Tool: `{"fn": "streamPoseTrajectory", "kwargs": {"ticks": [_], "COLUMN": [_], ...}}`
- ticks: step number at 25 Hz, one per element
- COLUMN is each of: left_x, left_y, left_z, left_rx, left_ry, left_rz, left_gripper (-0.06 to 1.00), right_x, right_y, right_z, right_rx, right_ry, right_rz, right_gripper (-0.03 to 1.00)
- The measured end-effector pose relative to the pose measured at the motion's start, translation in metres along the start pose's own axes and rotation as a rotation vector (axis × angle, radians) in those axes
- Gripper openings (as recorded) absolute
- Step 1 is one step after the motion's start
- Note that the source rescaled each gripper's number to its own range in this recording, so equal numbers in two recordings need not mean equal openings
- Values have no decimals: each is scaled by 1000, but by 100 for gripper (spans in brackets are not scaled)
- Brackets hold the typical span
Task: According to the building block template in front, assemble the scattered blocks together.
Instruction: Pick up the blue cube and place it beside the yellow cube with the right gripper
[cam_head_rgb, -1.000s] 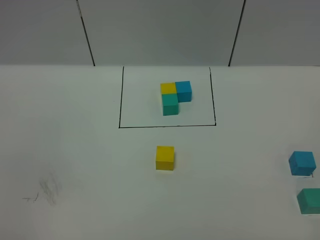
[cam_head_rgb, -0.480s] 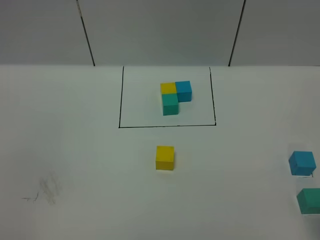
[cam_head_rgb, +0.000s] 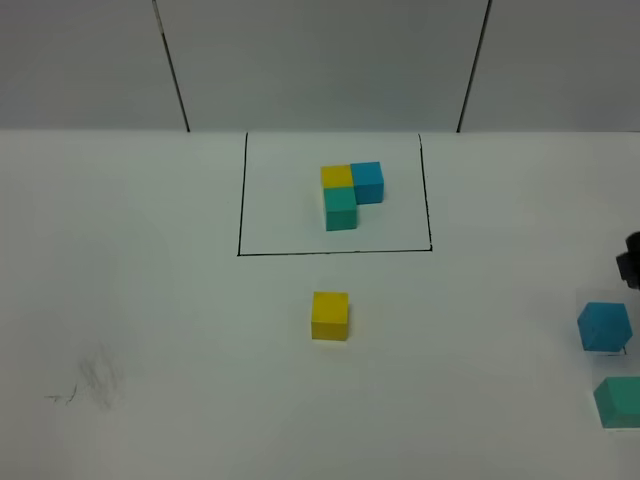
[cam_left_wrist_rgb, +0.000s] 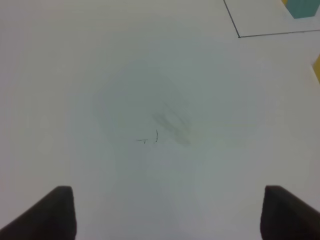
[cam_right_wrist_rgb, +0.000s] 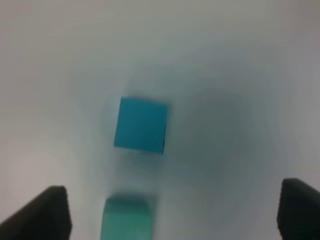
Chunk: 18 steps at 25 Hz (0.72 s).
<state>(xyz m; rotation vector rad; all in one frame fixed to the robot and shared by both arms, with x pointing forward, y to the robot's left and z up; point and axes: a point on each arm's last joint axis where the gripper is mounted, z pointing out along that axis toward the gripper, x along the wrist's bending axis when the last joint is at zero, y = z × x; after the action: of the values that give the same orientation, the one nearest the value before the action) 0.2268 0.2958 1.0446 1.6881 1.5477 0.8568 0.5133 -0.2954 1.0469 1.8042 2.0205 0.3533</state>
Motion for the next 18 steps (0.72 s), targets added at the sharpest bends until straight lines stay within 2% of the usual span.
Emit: {"fn": "streamPoseTrajectory", "kwargs": {"ticks": [3, 7, 11, 18], "left_x": [0, 0, 0, 0], "left_y": [0, 0, 0, 0], "left_z": [0, 0, 0, 0], "left_rx": [0, 0, 0, 0], "left_ry": [0, 0, 0, 0], "left_rz": [0, 0, 0, 0], "left_gripper": [68, 68, 68, 68], "right_x": [-2, -1, 1, 3], "right_y": [30, 51, 54, 50], "right_z": [2, 6, 17, 52], "right_rx": [60, 131, 184, 256], "right_ry": [15, 36, 44, 31], "right_rz": [26, 95, 155, 151], "right_gripper": [73, 73, 73, 73]}}
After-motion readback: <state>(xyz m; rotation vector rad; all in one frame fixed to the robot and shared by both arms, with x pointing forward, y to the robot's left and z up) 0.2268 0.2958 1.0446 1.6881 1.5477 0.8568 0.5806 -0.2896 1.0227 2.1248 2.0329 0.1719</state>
